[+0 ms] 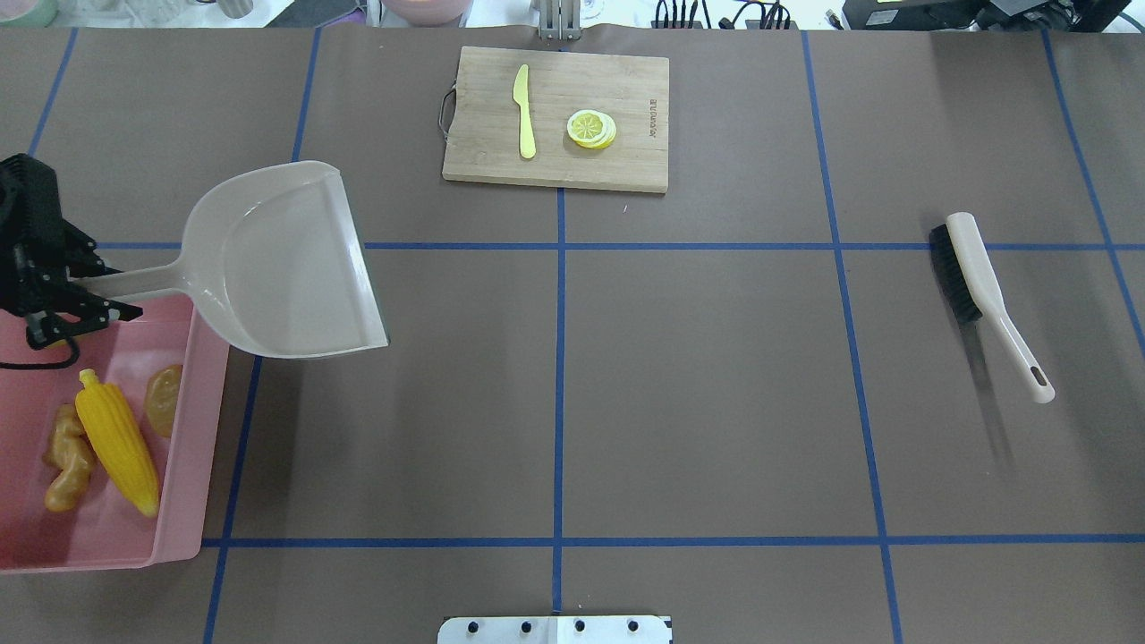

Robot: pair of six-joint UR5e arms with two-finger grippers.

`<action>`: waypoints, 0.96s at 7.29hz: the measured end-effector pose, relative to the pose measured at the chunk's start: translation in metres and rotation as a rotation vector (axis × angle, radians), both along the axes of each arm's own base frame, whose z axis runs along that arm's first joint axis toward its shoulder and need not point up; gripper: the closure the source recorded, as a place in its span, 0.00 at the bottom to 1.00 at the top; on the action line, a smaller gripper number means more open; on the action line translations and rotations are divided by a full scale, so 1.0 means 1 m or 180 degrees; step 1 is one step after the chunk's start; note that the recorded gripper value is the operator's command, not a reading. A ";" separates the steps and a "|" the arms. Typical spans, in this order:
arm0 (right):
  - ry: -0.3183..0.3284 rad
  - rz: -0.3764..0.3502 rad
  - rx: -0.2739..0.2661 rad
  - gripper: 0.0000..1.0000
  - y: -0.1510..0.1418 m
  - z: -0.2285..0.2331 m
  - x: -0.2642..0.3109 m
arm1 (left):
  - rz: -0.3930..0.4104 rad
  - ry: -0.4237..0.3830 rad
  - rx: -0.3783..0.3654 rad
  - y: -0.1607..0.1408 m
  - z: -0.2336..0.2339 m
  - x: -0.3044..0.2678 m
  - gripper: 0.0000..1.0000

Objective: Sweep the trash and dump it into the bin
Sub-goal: 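Raise the empty dustpan out of the bin toward the table center with the left gripper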

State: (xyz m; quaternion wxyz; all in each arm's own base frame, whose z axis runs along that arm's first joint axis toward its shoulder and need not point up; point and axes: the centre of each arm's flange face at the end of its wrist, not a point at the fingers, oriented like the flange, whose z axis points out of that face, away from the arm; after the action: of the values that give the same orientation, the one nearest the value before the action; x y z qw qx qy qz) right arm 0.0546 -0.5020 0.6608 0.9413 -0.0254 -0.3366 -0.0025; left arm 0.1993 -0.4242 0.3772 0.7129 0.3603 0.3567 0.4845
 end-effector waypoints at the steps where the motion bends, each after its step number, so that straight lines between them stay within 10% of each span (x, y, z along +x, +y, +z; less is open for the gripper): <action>1: 0.0001 0.0000 0.0000 0.00 0.000 0.000 0.000 | 0.0029 0.0017 0.0080 -0.027 -0.009 0.018 1.00; 4: -0.0002 0.0000 0.0001 0.00 0.000 0.000 0.000 | 0.0176 0.0019 0.0103 -0.079 -0.023 0.080 1.00; 7: 0.0001 0.0000 0.0002 0.00 0.000 0.000 0.000 | 0.0466 0.0038 0.0122 -0.055 -0.027 0.127 1.00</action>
State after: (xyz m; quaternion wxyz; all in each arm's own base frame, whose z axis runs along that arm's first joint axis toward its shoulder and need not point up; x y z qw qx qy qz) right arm 0.0547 -0.5020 0.6607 0.9414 -0.0252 -0.3364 -0.0026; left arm 0.3267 -0.4795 0.3503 0.6664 0.3498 0.3770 0.5399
